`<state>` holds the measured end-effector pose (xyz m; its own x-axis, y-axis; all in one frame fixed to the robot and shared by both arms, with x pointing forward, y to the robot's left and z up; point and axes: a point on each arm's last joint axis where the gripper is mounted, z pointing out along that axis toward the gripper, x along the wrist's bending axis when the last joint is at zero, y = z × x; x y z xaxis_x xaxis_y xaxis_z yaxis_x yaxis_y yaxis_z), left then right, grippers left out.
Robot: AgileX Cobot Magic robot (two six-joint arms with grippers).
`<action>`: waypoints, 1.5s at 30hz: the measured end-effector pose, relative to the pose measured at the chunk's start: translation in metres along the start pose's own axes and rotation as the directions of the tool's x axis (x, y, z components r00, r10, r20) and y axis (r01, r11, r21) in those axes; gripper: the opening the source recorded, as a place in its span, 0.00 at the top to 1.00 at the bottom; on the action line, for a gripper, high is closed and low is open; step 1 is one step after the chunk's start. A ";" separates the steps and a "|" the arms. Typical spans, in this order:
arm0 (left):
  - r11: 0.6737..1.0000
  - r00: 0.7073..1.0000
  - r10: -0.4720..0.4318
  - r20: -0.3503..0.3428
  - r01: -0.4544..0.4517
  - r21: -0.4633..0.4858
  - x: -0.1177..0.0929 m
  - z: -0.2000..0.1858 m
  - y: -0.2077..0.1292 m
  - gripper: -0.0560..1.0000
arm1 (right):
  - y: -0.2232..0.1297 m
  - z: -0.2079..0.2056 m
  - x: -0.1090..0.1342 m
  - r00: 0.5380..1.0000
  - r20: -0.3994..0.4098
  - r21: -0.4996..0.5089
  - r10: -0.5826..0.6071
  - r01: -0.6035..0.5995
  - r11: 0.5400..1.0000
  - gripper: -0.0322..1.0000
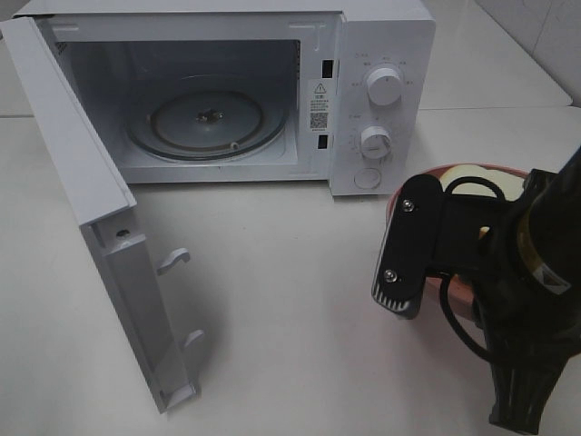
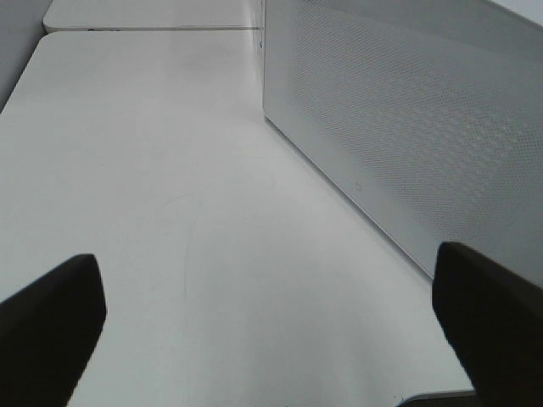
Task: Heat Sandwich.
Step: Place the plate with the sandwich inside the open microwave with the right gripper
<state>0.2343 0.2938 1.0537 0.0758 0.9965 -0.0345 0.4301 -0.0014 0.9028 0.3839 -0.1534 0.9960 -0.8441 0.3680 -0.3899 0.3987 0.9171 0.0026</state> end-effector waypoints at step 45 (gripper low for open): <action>1.000 1.000 0.000 0.000 0.000 0.000 0.000 0.000 0.000 0.01 | 0.020 0.018 -0.024 0.637 0.178 -0.269 -0.750 0.764 0.586 0.93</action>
<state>0.2343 0.2938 1.0537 0.0758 0.9965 -0.0345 0.4301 -0.0014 0.9028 0.4189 -0.1463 0.9893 -0.7731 -0.4802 -0.4145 -0.5079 0.8600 -0.0490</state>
